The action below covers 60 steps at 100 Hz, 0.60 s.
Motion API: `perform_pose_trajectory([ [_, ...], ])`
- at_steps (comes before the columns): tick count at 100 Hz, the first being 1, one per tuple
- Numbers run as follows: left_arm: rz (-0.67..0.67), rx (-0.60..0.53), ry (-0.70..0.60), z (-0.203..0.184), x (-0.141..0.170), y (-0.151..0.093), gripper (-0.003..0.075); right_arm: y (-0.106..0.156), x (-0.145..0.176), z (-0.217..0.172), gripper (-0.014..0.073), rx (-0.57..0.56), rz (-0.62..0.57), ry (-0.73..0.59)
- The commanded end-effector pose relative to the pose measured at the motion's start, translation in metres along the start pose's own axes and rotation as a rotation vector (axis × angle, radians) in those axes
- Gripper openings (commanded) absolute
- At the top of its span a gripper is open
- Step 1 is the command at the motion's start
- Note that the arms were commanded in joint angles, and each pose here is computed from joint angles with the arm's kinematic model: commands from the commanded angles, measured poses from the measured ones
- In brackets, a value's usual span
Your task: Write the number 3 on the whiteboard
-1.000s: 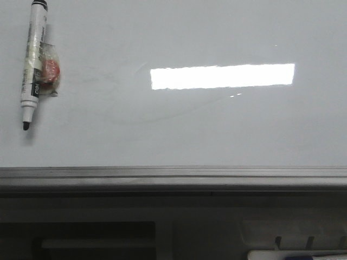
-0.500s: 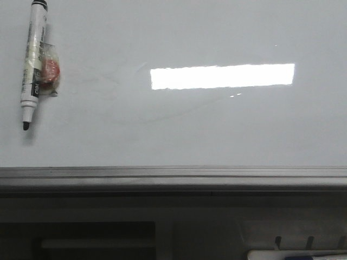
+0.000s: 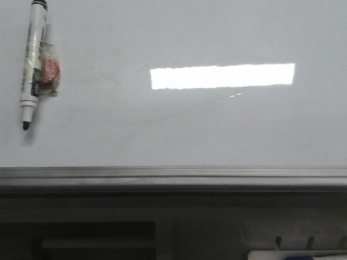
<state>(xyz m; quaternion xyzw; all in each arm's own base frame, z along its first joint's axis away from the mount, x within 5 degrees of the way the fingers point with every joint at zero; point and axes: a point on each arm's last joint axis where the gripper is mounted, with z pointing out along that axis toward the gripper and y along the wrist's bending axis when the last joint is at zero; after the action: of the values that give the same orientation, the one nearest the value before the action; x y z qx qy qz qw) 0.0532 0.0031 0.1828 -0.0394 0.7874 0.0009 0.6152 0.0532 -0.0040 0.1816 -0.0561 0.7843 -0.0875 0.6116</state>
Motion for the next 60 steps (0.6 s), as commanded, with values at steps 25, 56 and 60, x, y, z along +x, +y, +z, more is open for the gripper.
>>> perform_pose_trajectory([
  [25, -0.043, 0.031, -0.180, -0.002, -0.012, -0.002, -0.0020, -0.001, -0.007, 0.001, -0.0050, 0.036, 0.001, -0.167],
  [56, -0.043, 0.033, -0.208, -0.002, -0.015, -0.002, -0.0020, -0.006, -0.029, -0.006, -0.0050, 0.086, 0.001, -0.416],
  [60, -0.043, 0.033, -0.211, -0.002, -0.015, -0.002, -0.0021, -0.006, -0.029, -0.006, -0.0050, 0.087, 0.001, -0.418],
])
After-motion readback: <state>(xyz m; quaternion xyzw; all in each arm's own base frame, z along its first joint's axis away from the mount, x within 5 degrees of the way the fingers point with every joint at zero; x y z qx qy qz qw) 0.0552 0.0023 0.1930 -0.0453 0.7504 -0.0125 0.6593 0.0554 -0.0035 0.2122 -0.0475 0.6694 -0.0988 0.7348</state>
